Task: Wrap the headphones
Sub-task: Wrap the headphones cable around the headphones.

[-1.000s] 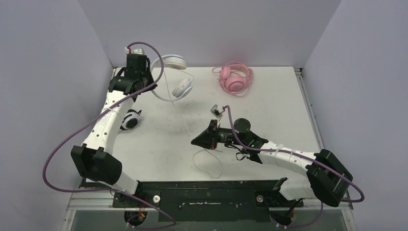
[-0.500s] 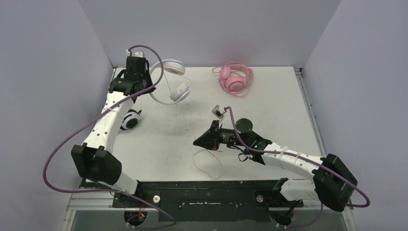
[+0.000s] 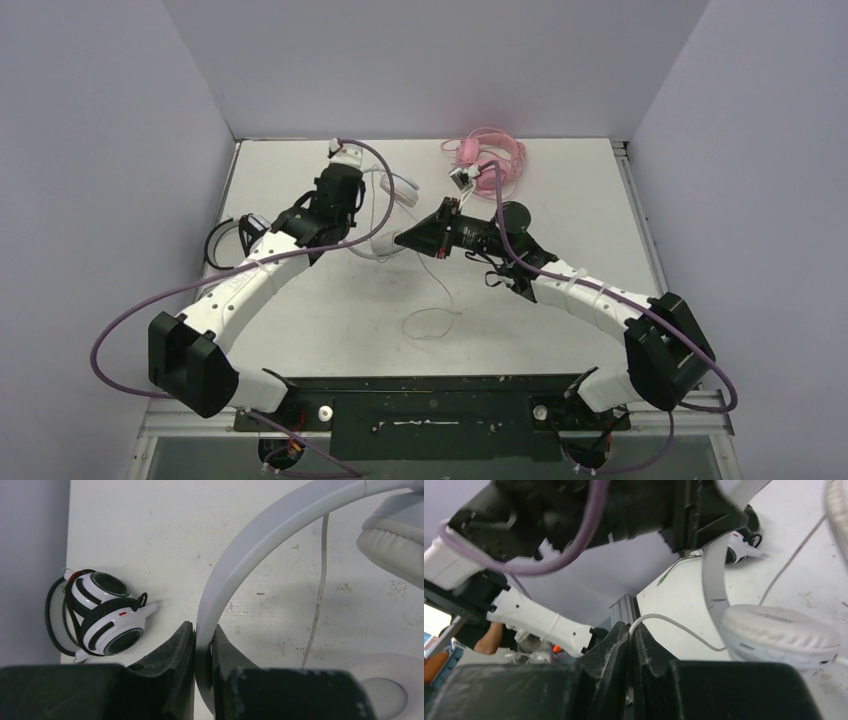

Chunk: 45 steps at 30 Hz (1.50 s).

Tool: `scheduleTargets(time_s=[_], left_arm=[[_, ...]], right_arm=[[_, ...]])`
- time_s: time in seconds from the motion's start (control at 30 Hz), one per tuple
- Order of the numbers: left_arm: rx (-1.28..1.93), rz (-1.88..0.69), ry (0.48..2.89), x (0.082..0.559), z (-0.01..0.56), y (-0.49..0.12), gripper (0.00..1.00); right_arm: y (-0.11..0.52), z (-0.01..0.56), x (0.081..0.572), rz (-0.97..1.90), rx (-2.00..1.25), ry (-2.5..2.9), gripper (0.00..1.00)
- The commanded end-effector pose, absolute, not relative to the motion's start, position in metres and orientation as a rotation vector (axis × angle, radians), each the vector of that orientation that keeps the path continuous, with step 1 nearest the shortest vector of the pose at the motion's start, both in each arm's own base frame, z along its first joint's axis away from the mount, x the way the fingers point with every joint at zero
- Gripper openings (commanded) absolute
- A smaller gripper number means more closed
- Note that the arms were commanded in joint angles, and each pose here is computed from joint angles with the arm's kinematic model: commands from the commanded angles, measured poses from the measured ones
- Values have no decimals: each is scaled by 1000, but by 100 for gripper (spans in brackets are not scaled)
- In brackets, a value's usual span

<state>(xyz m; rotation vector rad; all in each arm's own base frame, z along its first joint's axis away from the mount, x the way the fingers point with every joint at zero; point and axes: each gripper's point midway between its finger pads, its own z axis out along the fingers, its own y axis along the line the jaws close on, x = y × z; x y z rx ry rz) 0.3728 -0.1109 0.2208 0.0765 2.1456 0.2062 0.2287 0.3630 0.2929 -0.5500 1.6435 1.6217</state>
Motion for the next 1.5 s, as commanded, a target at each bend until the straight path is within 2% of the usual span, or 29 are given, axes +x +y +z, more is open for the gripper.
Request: scheduleTargets(time_s=[0.0, 0.33, 0.47, 0.73, 1.1, 1.47], left_arm=[[94, 287, 1934, 373, 276, -115, 0], [304, 299, 2066, 347, 249, -138, 0], [366, 327, 2126, 341, 238, -139, 0], [467, 300, 2281, 332, 217, -153, 0], [572, 203, 2453, 318, 206, -174, 0], [617, 258, 2581, 311, 194, -174, 0]], right_arm=[[360, 336, 249, 1747, -492, 1500, 7], [341, 330, 302, 1781, -461, 1543, 6], [330, 318, 320, 1731, -464, 1630, 0], [318, 298, 347, 1554, -508, 1767, 0], [306, 258, 353, 1285, -724, 1908, 2], [292, 239, 359, 1046, -850, 1990, 6]])
